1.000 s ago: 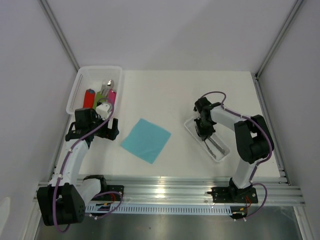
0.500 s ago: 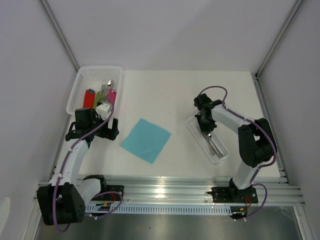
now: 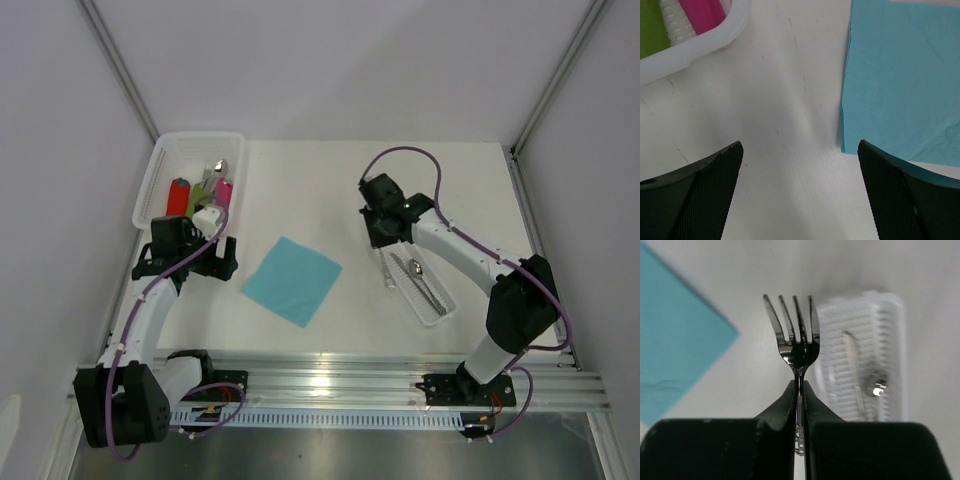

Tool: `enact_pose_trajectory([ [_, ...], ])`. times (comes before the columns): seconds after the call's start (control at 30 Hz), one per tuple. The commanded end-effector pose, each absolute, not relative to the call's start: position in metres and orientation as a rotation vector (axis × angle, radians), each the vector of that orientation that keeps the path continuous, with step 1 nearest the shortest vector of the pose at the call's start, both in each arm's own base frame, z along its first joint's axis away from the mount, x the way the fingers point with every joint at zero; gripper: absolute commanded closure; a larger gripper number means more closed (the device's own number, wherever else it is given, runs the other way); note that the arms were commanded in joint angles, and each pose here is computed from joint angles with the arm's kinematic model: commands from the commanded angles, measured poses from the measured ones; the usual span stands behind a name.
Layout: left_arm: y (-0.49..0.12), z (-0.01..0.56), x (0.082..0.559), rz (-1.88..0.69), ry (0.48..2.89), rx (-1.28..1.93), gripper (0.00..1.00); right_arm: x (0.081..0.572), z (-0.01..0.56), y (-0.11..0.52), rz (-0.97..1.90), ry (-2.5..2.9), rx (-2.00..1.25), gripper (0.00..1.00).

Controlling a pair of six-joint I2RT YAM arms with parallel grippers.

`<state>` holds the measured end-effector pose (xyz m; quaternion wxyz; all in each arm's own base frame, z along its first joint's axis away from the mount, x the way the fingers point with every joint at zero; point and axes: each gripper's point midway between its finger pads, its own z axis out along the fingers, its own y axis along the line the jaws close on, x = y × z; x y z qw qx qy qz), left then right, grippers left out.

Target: Place the utensils on the paper napkin and roll it up

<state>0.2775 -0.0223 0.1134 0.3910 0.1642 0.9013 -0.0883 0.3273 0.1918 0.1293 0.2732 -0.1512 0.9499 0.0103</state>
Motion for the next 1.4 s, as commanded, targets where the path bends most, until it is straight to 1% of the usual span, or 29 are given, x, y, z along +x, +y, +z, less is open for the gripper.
enact_pose_trajectory([
  [0.0, -0.013, 0.114, 0.284, -0.172, 2.277, 0.391, 0.01, 0.317, 0.173, 0.299, 0.411, 2.398, -0.341, 1.0],
  [0.03, -0.013, 0.114, 0.284, -0.168, 2.281, 0.388, 0.0, 0.313, 0.172, 0.32, 0.482, 2.394, -0.336, 1.0],
  [0.07, -0.012, 0.114, 0.284, -0.161, 2.28, 0.383, 0.01, 0.308, 0.17, 0.34, 0.561, 2.413, -0.264, 1.0],
  [0.1, -0.011, 0.114, 0.284, -0.155, 2.279, 0.38, 0.0, 0.308, 0.178, 0.364, 0.661, 2.389, -0.254, 1.0],
  [0.13, -0.01, 0.114, 0.285, -0.145, 2.276, 0.376, 0.0, 0.302, 0.157, 0.384, 0.663, 2.437, -0.259, 1.0],
  [0.17, -0.009, 0.115, 0.284, -0.14, 2.274, 0.375, 0.01, 0.302, 0.151, 0.395, 0.667, 2.454, -0.249, 1.0],
  [0.2, -0.009, 0.114, 0.283, -0.138, 2.273, 0.374, 0.01, 0.31, 0.158, 0.406, 0.665, 2.448, -0.214, 1.0],
  [0.23, -0.009, 0.115, 0.284, -0.138, 2.268, 0.375, 0.0, 0.31, 0.127, 0.416, 0.612, 2.513, -0.219, 1.0],
  [0.3, -0.009, 0.115, 0.284, -0.137, 2.263, 0.378, 0.01, 0.308, 0.112, 0.428, 0.606, 2.576, -0.223, 1.0],
  [0.33, -0.01, 0.116, 0.283, -0.139, 2.26, 0.381, 0.01, 0.314, 0.122, 0.441, 0.637, 2.558, -0.225, 1.0],
  [0.37, -0.01, 0.117, 0.284, -0.136, 2.25, 0.382, 0.01, 0.312, 0.103, 0.45, 0.614, 2.588, -0.243, 1.0],
  [0.43, -0.01, 0.116, 0.283, -0.137, 2.251, 0.384, 0.01, 0.317, 0.106, 0.461, 0.602, 2.562, -0.236, 1.0],
  [0.47, -0.011, 0.116, 0.283, -0.14, 2.25, 0.387, 0.01, 0.317, 0.095, 0.463, 0.566, 2.57, -0.242, 1.0],
  [0.57, -0.012, 0.114, 0.282, -0.152, 2.252, 0.393, 0.0, 0.322, 0.086, 0.463, 0.53, 2.572, -0.213, 1.0],
  [1.07, -0.013, 0.112, 0.281, -0.158, 2.253, 0.399, 0.0, 0.306, 0.06, 0.456, 0.422, 2.645, -0.259, 1.0],
  [1.37, -0.013, 0.112, 0.282, -0.158, 2.253, 0.401, 0.01, 0.31, 0.043, 0.458, 0.364, 2.668, -0.294, 1.0],
])
